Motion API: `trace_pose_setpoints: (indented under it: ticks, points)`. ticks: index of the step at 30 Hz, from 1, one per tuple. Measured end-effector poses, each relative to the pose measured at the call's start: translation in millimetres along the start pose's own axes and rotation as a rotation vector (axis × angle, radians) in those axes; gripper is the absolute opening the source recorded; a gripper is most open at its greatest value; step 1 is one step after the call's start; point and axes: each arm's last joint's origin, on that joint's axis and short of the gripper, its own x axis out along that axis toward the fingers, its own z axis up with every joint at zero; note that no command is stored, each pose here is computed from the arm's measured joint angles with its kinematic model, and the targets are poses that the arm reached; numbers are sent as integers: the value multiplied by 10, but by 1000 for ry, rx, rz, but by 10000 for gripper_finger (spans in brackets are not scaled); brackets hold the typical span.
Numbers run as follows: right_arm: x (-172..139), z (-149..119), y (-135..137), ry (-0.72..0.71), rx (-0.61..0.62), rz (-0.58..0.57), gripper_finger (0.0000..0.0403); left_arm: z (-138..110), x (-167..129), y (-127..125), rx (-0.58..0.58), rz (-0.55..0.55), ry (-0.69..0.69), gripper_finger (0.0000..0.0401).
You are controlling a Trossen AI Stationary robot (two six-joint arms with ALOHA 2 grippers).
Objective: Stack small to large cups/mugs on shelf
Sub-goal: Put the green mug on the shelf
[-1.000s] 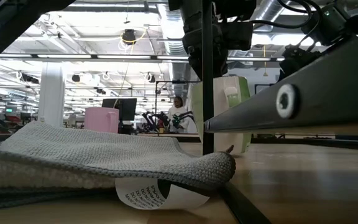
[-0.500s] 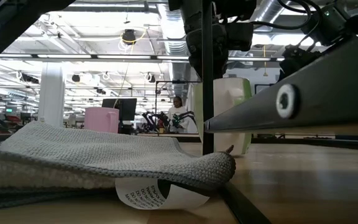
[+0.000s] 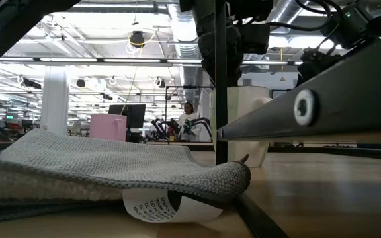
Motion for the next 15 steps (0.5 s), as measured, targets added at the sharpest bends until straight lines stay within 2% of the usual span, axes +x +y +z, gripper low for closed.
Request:
trace_pose_setpoints:
  ticks: [5,9,15]
  points:
    - [0,-2,0,2,-1,0,292,-25,0,-5,3,-5,25,208]
    - [0,-6,-1,6,-2,-1,292,-60,-3,-16,-5,-18,62,213]
    - [0,-21,-4,21,-6,-4,292,-36,-82,-24,-17,-53,48,213]
